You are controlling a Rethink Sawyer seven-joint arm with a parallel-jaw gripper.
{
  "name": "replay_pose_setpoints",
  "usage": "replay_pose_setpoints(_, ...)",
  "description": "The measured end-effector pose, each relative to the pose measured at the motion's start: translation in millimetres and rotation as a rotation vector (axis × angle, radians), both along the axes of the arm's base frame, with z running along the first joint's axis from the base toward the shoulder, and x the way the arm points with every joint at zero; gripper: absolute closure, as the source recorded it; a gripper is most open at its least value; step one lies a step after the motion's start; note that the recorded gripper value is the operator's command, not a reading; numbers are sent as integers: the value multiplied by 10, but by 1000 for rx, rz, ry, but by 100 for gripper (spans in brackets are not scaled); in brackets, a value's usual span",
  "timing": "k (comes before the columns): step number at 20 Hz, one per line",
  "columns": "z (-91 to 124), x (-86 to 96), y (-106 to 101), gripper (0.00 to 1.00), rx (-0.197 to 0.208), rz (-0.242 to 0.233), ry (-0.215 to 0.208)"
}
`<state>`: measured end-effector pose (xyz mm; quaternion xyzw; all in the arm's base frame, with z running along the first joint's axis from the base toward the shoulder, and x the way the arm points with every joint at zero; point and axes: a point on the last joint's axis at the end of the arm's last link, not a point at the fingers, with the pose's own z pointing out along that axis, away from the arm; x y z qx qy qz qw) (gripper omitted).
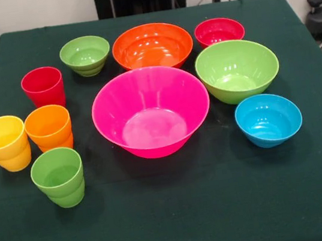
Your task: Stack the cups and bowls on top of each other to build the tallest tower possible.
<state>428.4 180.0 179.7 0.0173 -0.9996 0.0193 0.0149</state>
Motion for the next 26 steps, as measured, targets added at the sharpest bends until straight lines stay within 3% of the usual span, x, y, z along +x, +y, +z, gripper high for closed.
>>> replay_pose_setpoints(8,-712,-119,45,0,-18,-74,12)
replay_pose_setpoints(13,-1069,-286,67,0,-45,-94,48)
replay_pose_setpoints(20,-1328,-393,58,0,-74,-88,96)
replay_pose_setpoints(26,-1544,-376,43,0,-88,-79,96)
